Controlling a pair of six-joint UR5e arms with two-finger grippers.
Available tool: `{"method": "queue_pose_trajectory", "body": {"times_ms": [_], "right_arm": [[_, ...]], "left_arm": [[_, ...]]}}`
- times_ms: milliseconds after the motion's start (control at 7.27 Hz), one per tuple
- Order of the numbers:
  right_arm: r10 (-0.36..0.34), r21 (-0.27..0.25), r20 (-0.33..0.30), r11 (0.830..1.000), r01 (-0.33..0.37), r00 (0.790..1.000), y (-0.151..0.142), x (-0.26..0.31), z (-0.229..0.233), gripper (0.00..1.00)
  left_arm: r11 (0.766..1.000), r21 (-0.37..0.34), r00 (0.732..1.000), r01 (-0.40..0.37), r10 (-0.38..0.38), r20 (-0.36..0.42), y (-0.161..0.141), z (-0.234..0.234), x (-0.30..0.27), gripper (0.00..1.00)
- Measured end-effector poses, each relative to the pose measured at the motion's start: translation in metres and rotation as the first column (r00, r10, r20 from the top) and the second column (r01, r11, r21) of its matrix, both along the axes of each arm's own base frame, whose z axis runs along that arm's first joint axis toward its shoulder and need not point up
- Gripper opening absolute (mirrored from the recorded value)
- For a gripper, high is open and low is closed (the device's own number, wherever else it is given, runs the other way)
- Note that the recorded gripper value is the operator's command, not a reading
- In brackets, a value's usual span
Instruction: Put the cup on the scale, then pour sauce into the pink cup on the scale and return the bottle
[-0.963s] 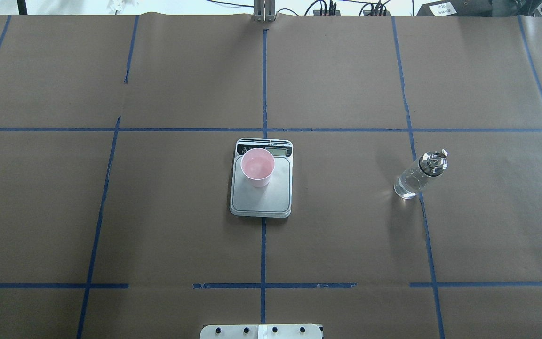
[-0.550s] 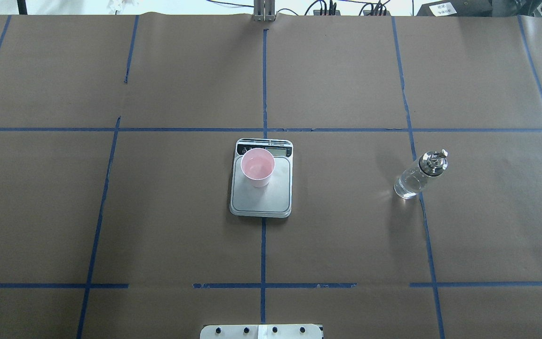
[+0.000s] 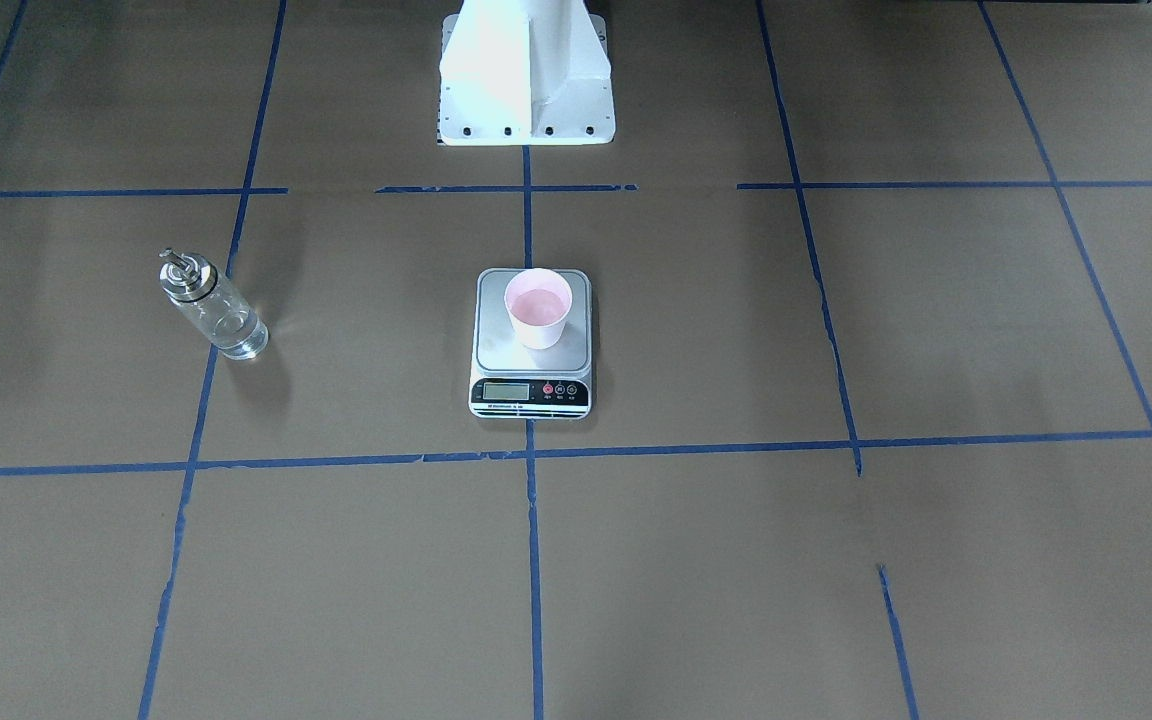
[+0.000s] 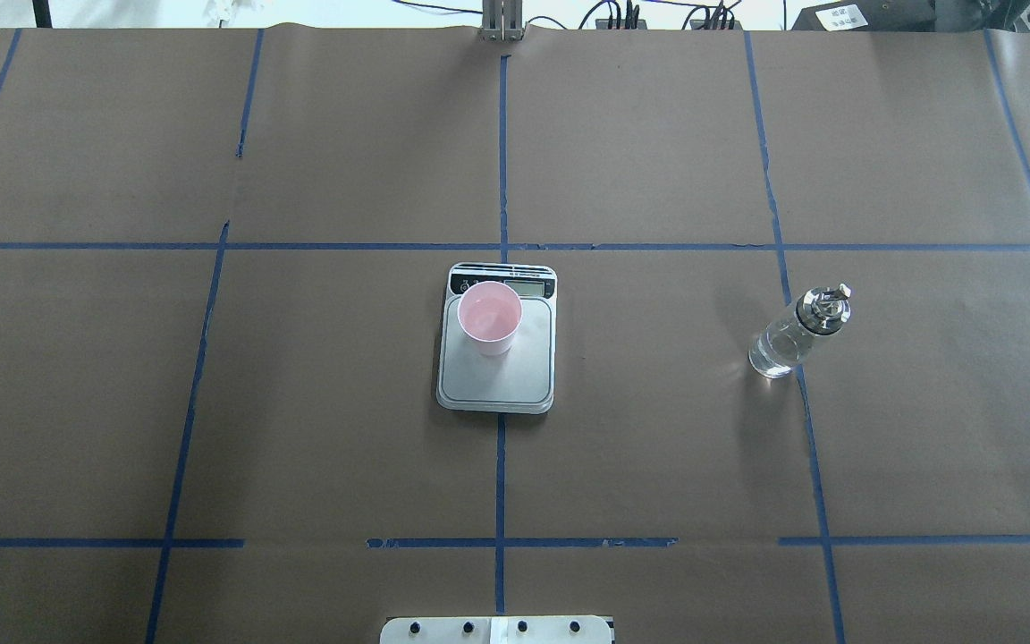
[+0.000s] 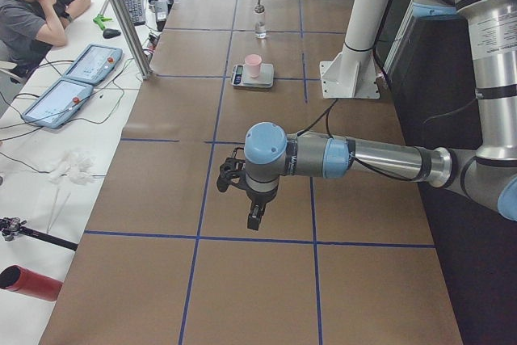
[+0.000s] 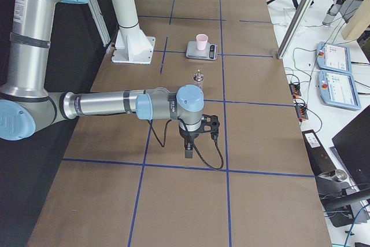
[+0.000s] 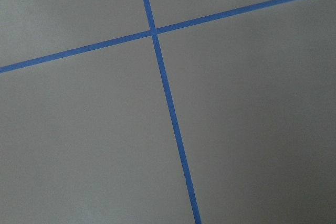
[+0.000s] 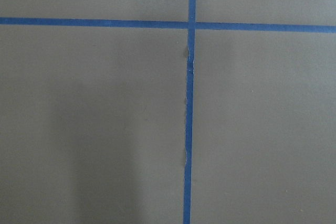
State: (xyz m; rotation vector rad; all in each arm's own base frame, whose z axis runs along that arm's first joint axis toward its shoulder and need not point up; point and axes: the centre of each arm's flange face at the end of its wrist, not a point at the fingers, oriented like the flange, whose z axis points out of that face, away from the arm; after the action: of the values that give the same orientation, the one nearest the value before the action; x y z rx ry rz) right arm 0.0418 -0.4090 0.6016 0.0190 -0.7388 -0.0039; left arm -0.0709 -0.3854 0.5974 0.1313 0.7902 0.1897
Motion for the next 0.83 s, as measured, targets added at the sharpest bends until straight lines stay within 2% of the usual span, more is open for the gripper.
{"method": "queue_pose_trajectory", "body": {"times_ms": [550,825], "right_arm": [[0.001,-0.005,0.0,1.0,-0.001,1.0,0.0,0.0,0.002,1.0],[0.001,-0.004,0.0,1.0,-0.001,1.0,0.0,0.0,0.002,1.0]], "left_arm": [[0.998,-0.067,1.0,0.008,-0.009,-0.021,0.002,0.024,0.001,1.0],[0.997,-0.071,0.999,0.008,-0.012,-0.048,0.003,0.026,0.002,1.0]]}}
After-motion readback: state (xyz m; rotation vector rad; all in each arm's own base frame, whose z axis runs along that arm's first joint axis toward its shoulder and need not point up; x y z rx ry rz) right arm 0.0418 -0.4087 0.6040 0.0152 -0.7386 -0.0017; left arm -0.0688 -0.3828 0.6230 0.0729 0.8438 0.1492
